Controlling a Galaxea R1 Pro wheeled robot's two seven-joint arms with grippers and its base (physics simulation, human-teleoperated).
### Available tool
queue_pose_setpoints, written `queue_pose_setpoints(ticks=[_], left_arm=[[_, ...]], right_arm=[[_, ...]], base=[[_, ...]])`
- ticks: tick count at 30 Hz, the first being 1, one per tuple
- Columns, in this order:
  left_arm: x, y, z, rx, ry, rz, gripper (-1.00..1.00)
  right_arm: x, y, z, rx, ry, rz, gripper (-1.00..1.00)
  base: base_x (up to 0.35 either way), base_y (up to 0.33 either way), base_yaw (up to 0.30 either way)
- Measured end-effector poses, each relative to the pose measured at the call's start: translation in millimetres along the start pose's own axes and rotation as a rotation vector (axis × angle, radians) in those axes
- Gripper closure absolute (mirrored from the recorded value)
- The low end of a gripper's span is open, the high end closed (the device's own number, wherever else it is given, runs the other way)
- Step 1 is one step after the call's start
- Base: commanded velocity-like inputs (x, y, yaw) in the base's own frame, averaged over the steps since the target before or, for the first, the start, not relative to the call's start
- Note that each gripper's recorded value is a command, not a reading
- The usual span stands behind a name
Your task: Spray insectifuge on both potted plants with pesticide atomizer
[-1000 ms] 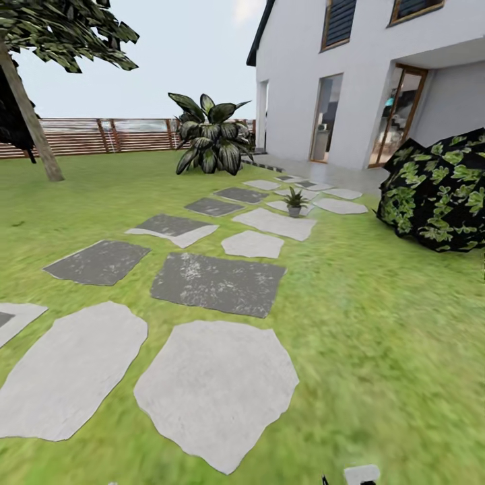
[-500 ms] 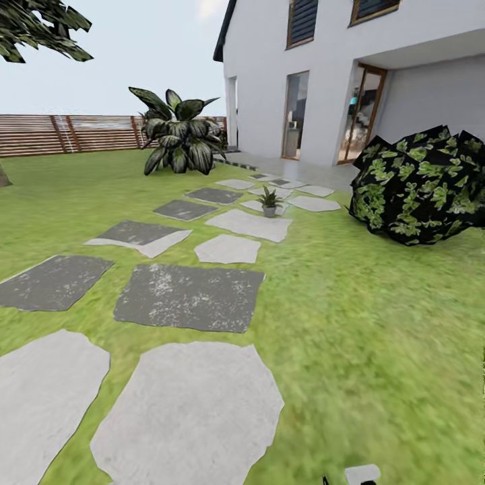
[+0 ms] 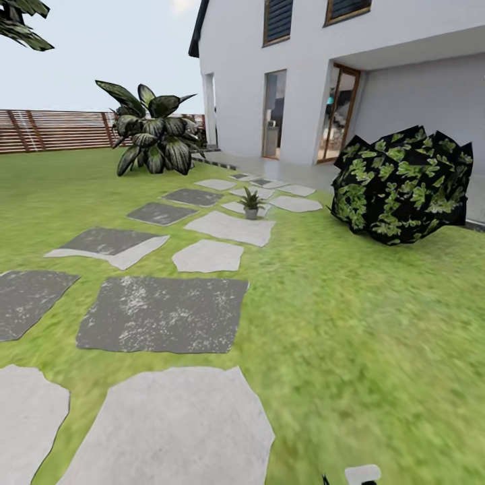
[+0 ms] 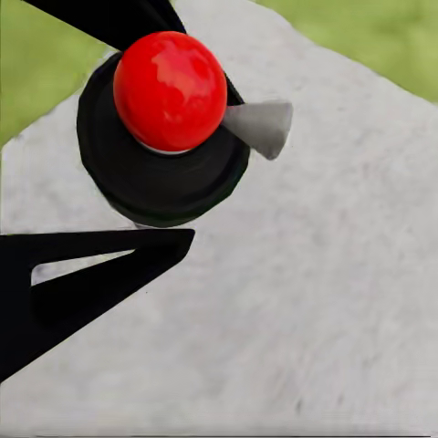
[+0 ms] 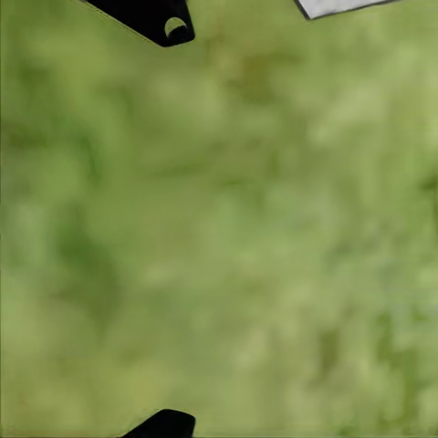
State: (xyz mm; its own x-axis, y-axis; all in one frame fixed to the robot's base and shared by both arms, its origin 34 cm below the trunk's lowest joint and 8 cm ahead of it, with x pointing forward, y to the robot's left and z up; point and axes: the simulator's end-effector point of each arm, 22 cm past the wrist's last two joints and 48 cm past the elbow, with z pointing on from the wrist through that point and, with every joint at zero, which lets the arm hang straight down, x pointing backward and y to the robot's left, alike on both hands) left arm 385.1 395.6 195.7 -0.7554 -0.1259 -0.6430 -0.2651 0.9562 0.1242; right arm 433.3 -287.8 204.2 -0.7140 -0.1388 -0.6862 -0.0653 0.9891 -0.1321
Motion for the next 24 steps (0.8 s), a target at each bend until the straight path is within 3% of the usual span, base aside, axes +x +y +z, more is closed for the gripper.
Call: queue_pose_setpoints(ticks=[24], left_arm=[[0.5,0.5,-0.1,-0.001,0.001,0.0,1.0]], right_arm=[[0.4,-1.9,-0.1,0.002,0.0,-0.004,-1.0]], base=[[0.338,0.0,0.0]])
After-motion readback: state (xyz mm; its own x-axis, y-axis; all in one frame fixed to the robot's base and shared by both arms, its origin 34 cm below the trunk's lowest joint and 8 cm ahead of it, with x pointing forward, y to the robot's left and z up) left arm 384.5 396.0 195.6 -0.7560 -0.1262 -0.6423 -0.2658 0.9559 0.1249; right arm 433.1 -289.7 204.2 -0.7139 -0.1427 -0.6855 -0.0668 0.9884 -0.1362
